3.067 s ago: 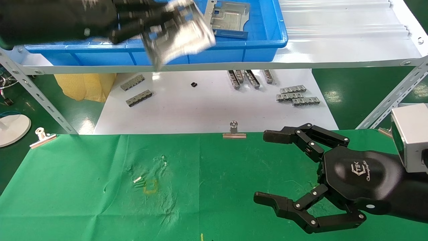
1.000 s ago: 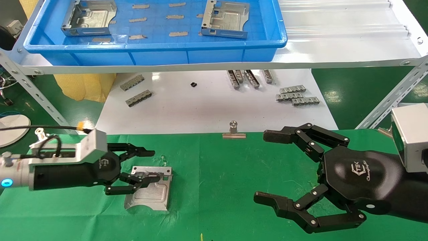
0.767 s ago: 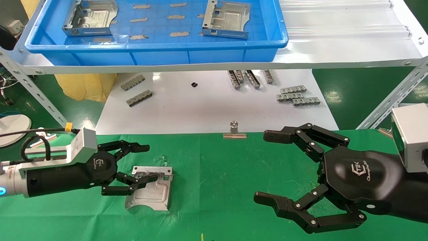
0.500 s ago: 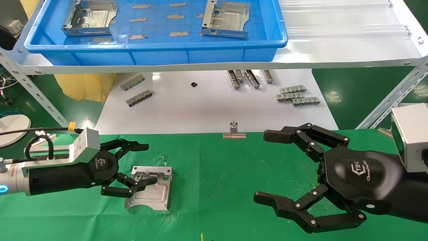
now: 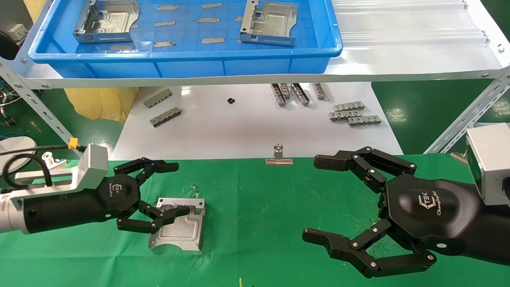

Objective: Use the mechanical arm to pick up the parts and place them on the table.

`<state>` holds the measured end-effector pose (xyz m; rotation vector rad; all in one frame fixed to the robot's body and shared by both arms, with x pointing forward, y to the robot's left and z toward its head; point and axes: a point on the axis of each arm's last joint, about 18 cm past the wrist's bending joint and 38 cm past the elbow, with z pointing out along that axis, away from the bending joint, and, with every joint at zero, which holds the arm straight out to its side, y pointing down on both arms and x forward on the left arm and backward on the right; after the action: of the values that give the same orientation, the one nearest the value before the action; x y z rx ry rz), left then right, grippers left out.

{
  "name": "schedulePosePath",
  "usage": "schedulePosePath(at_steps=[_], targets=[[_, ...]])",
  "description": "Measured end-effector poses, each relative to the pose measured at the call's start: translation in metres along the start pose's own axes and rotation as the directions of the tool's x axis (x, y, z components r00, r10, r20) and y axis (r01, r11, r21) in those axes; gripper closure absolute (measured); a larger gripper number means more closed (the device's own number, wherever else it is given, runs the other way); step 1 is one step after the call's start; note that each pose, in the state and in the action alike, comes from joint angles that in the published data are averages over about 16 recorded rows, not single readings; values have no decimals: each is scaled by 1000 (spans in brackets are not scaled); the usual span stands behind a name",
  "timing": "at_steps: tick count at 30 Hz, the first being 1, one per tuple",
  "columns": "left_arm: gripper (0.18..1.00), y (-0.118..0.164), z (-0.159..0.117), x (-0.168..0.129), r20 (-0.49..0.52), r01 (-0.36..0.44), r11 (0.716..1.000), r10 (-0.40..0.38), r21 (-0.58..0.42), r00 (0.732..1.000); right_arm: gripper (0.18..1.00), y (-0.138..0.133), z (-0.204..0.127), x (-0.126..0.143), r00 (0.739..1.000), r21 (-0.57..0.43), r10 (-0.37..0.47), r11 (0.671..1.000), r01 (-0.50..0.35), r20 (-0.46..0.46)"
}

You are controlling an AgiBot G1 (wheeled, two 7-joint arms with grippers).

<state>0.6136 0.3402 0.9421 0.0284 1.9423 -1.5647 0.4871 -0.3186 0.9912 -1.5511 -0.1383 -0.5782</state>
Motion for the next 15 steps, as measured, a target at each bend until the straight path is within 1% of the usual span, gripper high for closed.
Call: schedulePosePath(at_steps=[15], targets=[[183,-33,-9,20,-35,4,996,-1,94,999,179,0,0,0,1000,0,0,1000,0,0]])
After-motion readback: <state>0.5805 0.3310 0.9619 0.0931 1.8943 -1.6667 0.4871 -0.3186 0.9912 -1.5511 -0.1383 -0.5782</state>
